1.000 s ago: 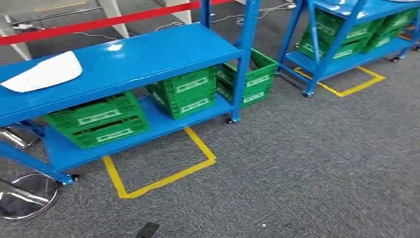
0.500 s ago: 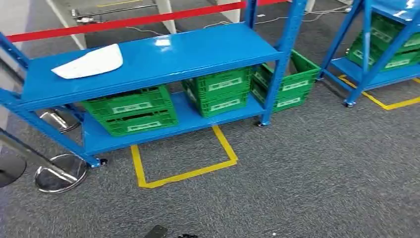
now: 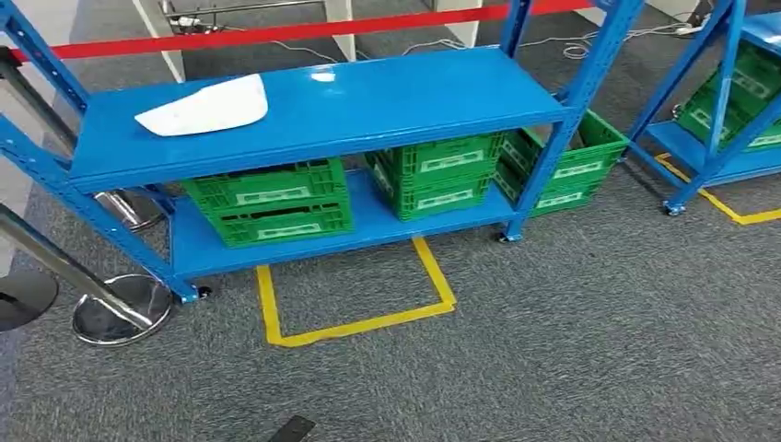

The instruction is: Take the parts from the cabinet and place them on the table.

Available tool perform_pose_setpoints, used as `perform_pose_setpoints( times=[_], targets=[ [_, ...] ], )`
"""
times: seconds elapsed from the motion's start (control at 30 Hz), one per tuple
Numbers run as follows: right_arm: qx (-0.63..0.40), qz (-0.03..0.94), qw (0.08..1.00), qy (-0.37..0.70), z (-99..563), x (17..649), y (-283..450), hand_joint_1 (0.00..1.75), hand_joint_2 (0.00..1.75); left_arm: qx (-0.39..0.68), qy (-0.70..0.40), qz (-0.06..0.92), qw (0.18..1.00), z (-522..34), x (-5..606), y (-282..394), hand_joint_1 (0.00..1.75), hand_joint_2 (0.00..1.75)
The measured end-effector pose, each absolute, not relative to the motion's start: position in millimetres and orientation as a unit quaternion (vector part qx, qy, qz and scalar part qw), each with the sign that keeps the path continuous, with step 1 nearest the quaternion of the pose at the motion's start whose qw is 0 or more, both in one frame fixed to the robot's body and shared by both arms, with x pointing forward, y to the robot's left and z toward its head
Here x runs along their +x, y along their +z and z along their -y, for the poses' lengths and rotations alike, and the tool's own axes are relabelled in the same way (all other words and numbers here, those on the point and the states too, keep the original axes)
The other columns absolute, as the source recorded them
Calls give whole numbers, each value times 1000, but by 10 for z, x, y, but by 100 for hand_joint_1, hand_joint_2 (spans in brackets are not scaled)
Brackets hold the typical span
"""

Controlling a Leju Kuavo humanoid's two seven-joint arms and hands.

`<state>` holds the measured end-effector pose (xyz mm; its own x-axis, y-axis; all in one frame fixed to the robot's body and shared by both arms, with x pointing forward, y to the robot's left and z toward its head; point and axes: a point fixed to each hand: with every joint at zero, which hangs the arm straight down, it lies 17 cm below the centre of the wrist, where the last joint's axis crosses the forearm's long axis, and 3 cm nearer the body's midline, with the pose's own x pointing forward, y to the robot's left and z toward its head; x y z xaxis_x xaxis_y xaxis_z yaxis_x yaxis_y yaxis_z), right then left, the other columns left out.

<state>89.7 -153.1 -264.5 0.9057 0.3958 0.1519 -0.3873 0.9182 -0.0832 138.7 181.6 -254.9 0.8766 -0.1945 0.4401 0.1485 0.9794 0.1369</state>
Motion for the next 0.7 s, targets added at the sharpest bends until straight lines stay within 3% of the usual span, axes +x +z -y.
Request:
perform_pose_setpoints(
  times=[0.7],
  targets=[
    [-67, 98, 979, 166, 1683, 932, -2655, 0, 0, 66, -87, 233, 966, -1911, 1398, -2555, 0, 0]
  ],
)
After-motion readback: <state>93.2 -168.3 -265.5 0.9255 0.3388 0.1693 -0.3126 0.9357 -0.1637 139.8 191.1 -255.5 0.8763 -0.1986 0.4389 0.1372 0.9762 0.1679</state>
